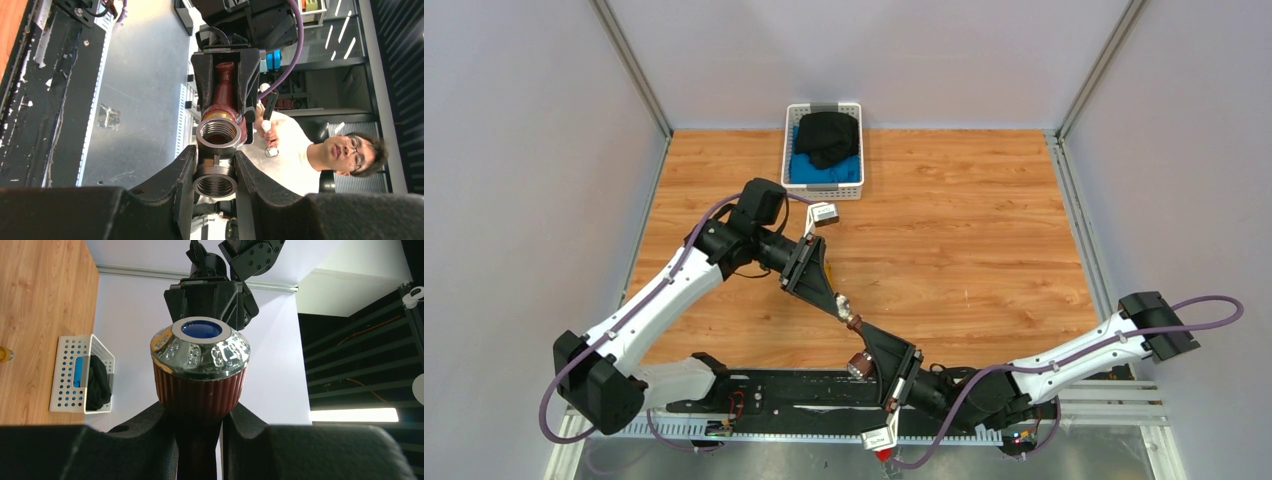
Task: Install the water faucets
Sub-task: Install the water faucet onto the adaptor.
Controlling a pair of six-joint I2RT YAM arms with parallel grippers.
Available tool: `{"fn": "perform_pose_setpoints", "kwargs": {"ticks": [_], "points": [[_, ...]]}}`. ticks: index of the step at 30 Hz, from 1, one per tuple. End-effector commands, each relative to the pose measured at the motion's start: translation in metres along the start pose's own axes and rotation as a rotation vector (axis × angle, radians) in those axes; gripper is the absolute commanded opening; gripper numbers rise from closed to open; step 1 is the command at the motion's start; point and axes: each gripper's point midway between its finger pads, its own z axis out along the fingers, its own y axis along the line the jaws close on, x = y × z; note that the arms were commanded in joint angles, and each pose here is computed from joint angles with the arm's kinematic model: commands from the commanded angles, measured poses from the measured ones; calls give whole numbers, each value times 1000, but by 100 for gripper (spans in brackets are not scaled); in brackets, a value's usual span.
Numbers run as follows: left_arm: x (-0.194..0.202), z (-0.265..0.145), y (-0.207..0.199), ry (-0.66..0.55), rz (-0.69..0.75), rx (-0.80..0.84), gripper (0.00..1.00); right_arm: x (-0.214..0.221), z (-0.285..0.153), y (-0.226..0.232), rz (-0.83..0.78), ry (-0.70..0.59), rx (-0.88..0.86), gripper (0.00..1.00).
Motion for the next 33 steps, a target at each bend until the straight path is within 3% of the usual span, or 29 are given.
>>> {"fn": "perform_pose_setpoints", "kwargs": {"ticks": [1,33], "points": [[4,5,4,28,-34,-14,0,19,-4,-33,89,32,106,0],[0,5,-7,44,20,21,0,10,0,-30,170,-10,100,0]]}}
